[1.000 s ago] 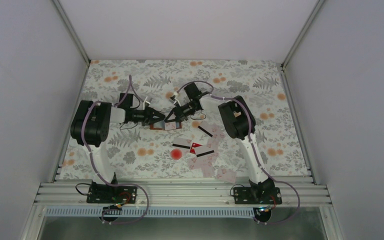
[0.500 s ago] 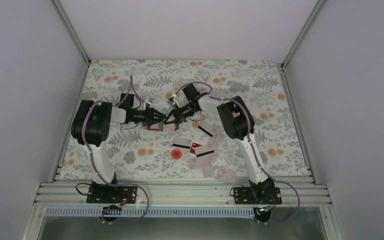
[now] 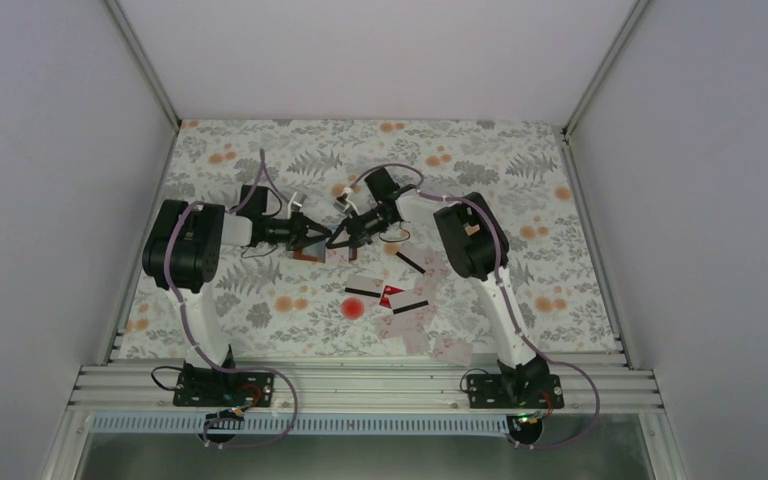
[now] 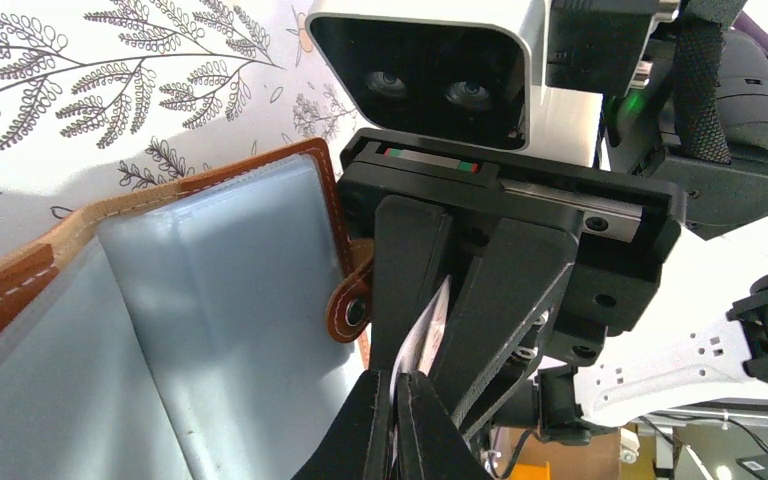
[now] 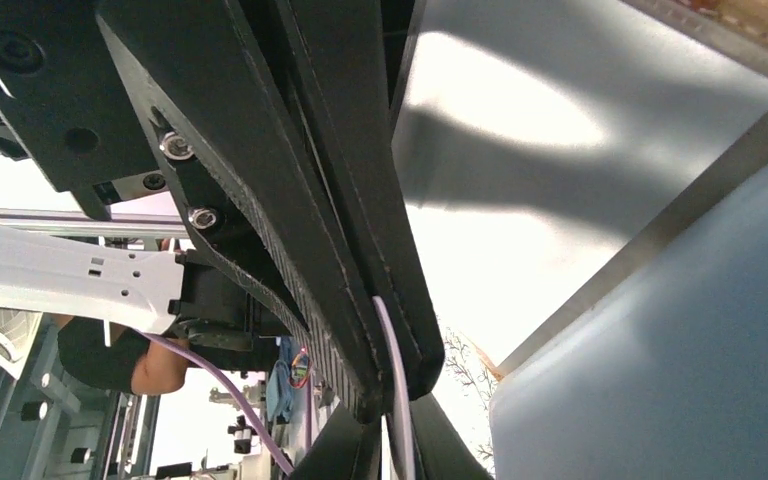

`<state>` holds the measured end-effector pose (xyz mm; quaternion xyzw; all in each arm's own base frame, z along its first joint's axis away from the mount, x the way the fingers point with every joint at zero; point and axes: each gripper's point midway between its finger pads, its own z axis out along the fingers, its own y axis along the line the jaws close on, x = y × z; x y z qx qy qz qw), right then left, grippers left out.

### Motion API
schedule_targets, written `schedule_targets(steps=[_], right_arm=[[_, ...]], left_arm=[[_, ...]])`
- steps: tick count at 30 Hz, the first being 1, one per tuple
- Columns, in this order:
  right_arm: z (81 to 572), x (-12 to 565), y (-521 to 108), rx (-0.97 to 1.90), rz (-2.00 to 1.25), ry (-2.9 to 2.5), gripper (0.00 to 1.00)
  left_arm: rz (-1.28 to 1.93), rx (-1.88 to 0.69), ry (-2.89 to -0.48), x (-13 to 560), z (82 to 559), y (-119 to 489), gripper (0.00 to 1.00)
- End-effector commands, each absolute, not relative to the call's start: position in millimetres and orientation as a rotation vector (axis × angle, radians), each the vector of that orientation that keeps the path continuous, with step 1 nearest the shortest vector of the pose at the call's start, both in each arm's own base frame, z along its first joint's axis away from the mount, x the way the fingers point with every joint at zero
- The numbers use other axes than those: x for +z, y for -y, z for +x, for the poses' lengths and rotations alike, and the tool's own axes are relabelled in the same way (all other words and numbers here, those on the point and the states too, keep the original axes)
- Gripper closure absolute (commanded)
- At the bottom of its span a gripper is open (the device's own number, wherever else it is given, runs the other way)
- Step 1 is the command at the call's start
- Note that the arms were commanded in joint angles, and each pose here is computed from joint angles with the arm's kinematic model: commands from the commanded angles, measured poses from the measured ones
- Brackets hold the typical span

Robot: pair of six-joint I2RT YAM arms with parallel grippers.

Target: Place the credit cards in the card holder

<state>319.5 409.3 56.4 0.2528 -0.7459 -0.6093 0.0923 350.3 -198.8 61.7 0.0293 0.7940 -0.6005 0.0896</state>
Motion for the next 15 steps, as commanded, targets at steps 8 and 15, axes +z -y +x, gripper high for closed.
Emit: schedule_targets(steps=[8,15], right_arm=[[313,59,-402,-1.763,0.834,2.289,0.57],[316,42,-381,-1.677,0.779,2.398,0.49]], left_arm=[[0.090,-1.721,-2.368,66,363,193,0.98],[0.037,-1.657,-2.393,64,370,181,0.98]])
